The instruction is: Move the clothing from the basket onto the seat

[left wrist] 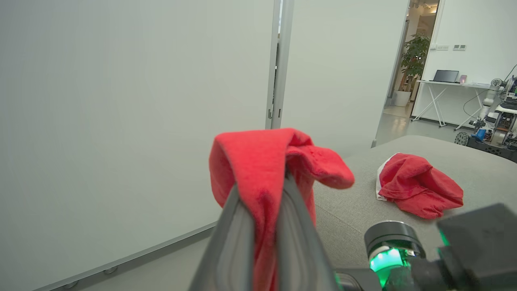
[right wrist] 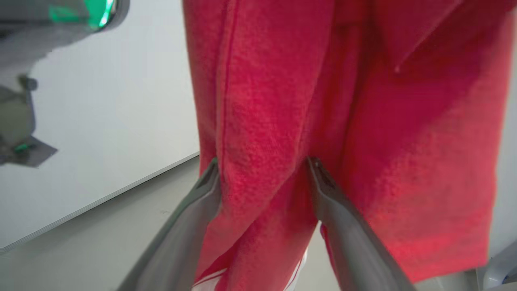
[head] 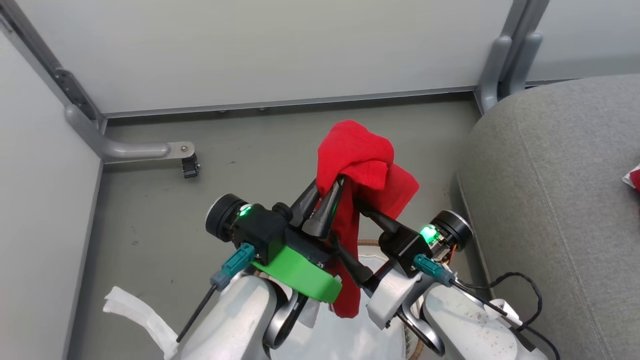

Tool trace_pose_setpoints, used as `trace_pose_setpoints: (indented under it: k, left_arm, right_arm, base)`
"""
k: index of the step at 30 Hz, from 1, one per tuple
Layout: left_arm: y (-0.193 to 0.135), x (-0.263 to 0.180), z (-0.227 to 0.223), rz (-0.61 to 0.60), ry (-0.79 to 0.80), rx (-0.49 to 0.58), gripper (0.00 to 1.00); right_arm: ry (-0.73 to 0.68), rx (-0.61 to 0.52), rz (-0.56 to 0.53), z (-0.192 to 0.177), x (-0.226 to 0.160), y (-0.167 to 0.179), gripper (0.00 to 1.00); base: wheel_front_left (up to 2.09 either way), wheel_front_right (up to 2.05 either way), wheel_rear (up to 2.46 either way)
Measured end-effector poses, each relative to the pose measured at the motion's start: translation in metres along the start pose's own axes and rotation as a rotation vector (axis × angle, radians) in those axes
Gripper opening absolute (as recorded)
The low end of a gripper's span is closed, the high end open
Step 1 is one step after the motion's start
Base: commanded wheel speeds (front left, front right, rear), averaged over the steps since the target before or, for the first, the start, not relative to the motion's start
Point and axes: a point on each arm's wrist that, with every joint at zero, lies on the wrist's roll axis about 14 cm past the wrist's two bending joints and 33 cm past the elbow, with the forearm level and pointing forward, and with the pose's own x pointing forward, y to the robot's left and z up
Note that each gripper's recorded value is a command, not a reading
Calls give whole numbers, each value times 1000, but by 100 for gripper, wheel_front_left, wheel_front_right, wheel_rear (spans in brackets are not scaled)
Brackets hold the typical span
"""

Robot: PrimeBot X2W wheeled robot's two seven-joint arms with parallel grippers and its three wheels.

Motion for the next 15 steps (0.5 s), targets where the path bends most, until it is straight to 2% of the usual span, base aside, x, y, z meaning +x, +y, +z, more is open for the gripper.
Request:
trace_pose_setpoints:
  k: [3,4,5,6,11,15]
  left_arm:
    - [-1,-5,2,4,2,-1,0]
    - [-1,-6,2,8,3,0,0]
    - [0,-8,2,14,3,2,0]
    - [1,-10,3,20,4,4,0]
    - [7,-15,8,48,-2,16,0]
    - [9,-13,7,57,-4,15,0]
  right_arm:
    - [15,10,32,-5,7,8,100]
    - [15,24,40,-5,9,11,68]
    - [23,33,54,-8,11,16,24]
    - [30,47,64,-10,13,20,0]
    - [38,82,79,-12,17,26,0]
    - [36,96,49,-11,14,17,0]
  base:
    - [0,0,0]
    - [0,0,0]
    - [0,0,0]
    - [0,0,0]
    - [0,0,0]
    - [0,0,0]
